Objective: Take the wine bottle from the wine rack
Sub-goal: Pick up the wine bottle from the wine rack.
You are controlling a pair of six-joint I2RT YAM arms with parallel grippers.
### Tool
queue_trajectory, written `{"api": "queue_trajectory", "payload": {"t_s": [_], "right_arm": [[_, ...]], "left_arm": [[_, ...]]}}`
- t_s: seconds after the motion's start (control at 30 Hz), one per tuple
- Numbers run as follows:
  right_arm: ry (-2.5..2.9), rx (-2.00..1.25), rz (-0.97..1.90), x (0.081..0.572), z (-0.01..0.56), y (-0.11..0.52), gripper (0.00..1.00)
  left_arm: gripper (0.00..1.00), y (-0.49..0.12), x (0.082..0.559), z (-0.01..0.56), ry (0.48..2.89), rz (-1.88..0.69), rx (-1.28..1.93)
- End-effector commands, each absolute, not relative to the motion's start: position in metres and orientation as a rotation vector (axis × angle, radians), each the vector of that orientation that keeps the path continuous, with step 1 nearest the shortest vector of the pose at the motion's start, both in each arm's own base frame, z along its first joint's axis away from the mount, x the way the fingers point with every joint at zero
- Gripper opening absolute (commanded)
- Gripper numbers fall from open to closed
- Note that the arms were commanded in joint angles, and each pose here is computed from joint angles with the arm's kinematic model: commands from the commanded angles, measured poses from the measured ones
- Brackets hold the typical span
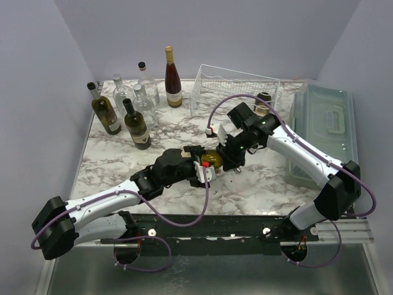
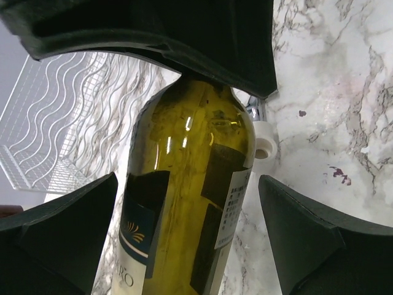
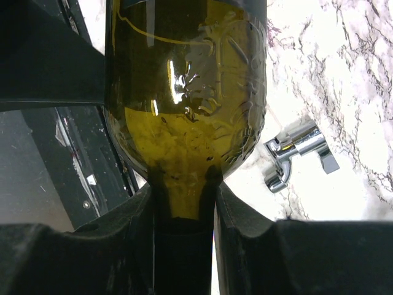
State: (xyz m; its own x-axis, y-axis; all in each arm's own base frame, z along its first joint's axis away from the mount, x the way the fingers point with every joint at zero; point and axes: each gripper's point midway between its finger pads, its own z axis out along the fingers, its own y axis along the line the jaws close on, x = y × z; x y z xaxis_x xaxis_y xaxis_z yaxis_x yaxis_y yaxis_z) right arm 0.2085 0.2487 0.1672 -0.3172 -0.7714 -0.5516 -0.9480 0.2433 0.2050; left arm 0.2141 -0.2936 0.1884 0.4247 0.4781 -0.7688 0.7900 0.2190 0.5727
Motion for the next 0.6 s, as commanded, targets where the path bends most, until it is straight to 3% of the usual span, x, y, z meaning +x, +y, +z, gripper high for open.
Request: {"api": "queue_trajectory", "payload": {"t_s": [0.0,0.33,0.57], "right_arm": [[2.063,-1.58,0.851,0.204,0.187,0.269,0.0],[2.074,-1.595,0.87,0.2,0.183,0.269,0.0],[2.084,-1.613,0.875,0.197,0.18,0.27,0.0]], "left_arm": [[0.99,-0.297,0.224,0.183,1.194,-0.244,1.438],[0.98,-0.295,0.235,0.169,1.207,-0.161,1.481],[0.87,-0.292,0.245,0.161,1.228,-0.069,1.501]]}}
